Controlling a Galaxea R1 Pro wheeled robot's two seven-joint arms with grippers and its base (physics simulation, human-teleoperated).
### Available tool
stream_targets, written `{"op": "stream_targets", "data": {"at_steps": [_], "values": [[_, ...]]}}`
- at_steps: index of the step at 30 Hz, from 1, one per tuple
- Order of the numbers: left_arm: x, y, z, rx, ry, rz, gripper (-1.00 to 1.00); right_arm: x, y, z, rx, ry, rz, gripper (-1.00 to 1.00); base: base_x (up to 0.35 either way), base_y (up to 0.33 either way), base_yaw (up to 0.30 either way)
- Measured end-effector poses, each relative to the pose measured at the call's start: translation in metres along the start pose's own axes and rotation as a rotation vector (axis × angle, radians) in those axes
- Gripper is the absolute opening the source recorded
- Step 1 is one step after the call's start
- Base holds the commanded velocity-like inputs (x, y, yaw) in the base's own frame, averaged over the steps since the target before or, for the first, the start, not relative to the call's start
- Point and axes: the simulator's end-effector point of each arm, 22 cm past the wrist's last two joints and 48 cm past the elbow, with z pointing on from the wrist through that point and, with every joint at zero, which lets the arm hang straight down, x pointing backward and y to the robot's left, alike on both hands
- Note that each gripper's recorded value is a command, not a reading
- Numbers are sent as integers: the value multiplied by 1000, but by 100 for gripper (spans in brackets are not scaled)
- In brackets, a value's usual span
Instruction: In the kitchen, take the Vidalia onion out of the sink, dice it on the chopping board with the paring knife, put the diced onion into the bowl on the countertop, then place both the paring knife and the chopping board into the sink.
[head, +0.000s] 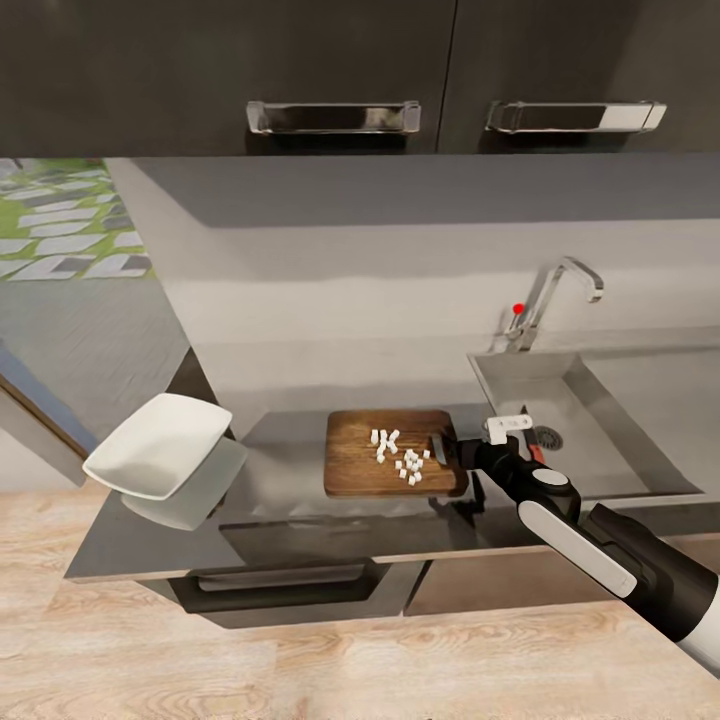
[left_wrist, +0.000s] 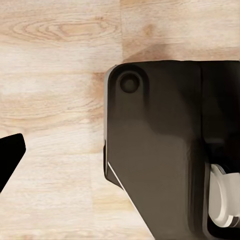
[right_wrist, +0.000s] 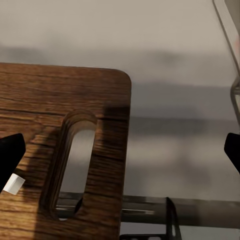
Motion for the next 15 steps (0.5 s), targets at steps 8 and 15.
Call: {"op": "stream_targets", "data": {"at_steps": [8, 15], "values": [[4, 1, -2, -1, 13, 2, 100, 7, -1, 4, 2, 12, 1, 100, 0, 0, 0], [8, 1, -3, -1, 25, 2, 100, 13, -9, 8, 37, 21, 3, 100, 0, 0, 0]]}}
